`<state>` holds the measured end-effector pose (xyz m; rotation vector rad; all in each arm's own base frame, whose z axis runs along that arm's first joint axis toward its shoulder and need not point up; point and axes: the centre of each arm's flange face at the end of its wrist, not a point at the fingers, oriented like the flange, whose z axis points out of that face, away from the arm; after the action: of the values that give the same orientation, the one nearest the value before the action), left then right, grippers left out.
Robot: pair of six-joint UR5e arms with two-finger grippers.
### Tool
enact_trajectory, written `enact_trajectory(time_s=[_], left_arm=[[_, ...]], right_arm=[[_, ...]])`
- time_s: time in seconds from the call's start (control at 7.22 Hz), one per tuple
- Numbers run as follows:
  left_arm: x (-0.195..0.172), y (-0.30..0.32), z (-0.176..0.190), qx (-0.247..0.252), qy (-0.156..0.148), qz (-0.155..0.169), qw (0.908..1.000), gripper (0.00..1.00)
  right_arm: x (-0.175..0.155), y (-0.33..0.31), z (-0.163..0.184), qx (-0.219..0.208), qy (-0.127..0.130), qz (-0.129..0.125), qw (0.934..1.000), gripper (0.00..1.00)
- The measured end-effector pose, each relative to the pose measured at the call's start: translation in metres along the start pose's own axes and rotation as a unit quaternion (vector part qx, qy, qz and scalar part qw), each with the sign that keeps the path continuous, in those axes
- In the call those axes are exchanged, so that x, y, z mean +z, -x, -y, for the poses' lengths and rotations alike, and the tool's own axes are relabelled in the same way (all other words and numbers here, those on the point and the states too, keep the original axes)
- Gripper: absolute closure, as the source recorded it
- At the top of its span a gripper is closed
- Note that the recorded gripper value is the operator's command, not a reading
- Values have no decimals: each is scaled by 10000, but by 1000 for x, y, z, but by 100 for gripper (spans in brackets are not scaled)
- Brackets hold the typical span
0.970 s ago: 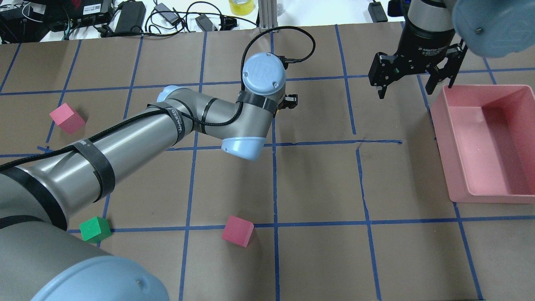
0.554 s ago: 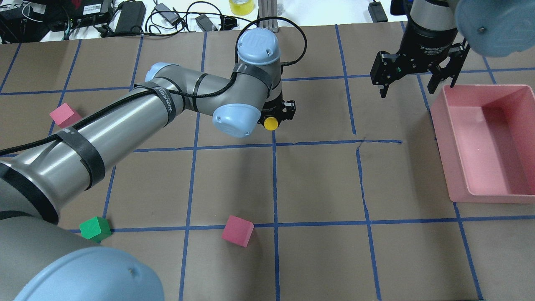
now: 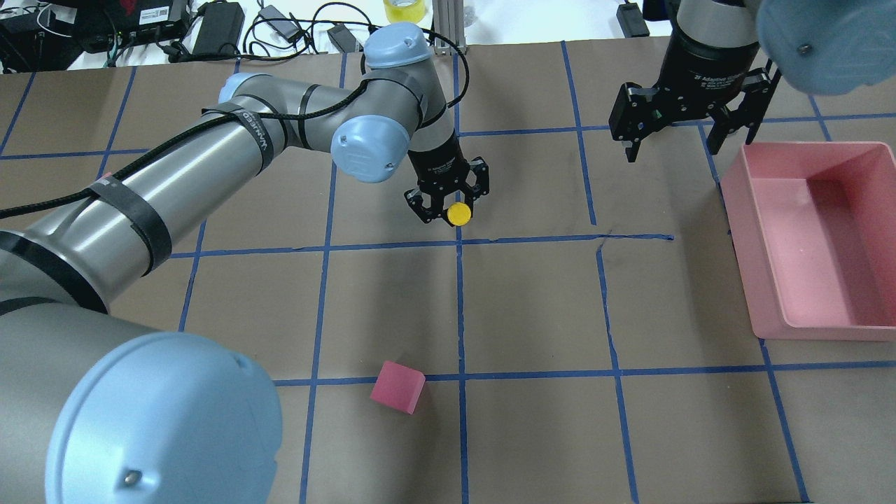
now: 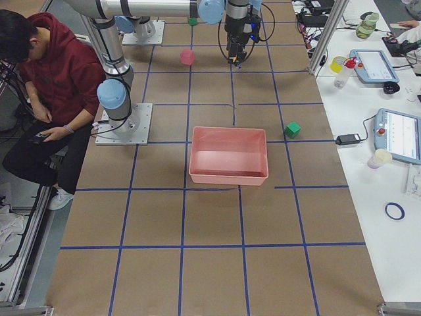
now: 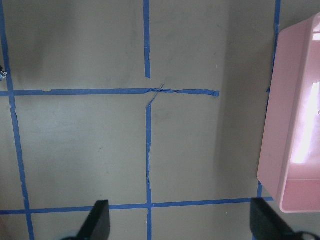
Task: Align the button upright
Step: 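Lift the button with the left gripper and rotate it cap-up, then place the button upright on the table and open the left gripper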
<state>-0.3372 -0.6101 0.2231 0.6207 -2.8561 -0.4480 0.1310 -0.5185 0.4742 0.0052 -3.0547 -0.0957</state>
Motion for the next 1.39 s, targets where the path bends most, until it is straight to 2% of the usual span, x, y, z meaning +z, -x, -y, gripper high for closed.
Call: enact_trajectory(time_s=[0.28,0.83,0.97,1.11,1.25,1.39], left_arm=[[8,6,18,-104,266,-130,9995,94],[3,19,15,-311,743,-325,9962,95],[6,20,12,-359,870,-429,9946,91],[8,20,11,-398,970,-513,9932,76],[13,21,11,-413,1036,-535,9923,39],[19,21,13,-407,1056,-536,9921,13]], right_arm=[[-2,2,-1,-14,-21,1,10000,0],[-2,1,-3,-10,-16,-4,10000,0],[-1,1,-3,-6,-2,31,10000,0],[1,2,-3,0,14,97,10000,0],[1,3,-4,7,20,139,9999,0],[1,3,-3,24,20,160,9999,0]])
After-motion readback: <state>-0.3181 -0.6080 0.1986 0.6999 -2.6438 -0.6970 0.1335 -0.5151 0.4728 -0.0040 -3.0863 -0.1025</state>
